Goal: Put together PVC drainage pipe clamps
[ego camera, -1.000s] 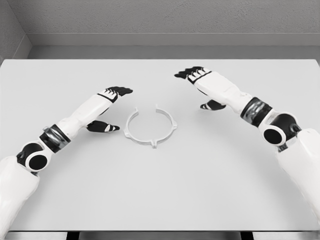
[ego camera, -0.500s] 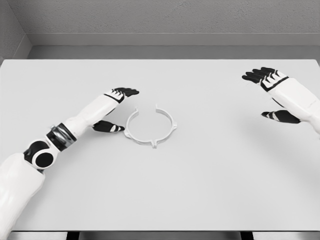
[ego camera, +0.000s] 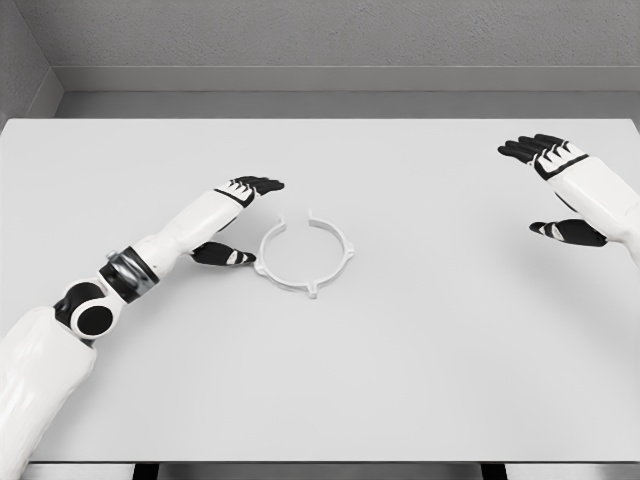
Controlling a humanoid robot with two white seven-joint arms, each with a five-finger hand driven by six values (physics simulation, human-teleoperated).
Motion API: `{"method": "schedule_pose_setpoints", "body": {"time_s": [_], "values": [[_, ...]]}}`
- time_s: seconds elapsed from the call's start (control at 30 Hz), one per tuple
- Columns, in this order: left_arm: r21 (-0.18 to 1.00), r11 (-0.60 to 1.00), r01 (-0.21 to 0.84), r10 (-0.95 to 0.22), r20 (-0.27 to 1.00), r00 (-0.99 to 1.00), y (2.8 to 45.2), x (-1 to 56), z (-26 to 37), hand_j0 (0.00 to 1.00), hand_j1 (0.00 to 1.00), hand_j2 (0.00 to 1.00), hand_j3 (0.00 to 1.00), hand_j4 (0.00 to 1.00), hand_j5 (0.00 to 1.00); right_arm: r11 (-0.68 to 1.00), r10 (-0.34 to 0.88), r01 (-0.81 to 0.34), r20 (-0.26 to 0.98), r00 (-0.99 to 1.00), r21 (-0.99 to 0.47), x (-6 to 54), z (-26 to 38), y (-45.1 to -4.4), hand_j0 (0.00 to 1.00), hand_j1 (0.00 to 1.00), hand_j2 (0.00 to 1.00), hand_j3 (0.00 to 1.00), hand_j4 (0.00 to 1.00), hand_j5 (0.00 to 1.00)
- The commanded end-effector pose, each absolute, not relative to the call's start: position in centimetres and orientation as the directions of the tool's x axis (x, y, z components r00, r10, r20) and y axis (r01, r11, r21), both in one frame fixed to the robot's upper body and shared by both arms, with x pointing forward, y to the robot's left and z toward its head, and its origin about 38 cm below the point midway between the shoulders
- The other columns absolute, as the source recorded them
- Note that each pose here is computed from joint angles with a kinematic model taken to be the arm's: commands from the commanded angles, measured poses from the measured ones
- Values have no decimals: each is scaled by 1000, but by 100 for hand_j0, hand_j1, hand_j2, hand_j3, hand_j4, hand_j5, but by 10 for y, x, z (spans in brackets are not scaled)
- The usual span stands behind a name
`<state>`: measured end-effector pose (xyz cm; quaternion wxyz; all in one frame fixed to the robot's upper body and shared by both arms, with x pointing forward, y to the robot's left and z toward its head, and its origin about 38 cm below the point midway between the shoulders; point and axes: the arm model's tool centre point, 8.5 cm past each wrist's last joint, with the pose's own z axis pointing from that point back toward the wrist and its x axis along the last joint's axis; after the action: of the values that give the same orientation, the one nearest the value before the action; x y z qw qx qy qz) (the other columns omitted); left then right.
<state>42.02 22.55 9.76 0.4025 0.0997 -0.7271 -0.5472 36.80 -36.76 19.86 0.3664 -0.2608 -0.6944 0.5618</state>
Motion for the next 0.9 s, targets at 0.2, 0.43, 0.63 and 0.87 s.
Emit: {"method": "schedule_pose_setpoints", "body": {"time_s": [0.2,0.43,0.63,0.87], "values": [[867,399,298,-572,490,-658,218,420,98,100,100,100,100,100,100,239,769,-49,220,-599,-970,368,199,-366,100,100,100,100,100,100],[871,403,279,-581,480,-658,226,425,105,100,100,100,100,100,100,240,768,-48,220,-602,-970,368,200,-365,100,100,100,100,100,100],[869,407,282,-574,484,-661,225,422,105,100,100,100,100,100,100,250,758,-55,231,-610,-967,369,197,-359,100,100,100,100,100,100],[872,397,286,-579,480,-659,229,420,103,100,100,100,100,100,100,250,758,-55,231,-610,-967,369,197,-359,100,100,100,100,100,100]]}}
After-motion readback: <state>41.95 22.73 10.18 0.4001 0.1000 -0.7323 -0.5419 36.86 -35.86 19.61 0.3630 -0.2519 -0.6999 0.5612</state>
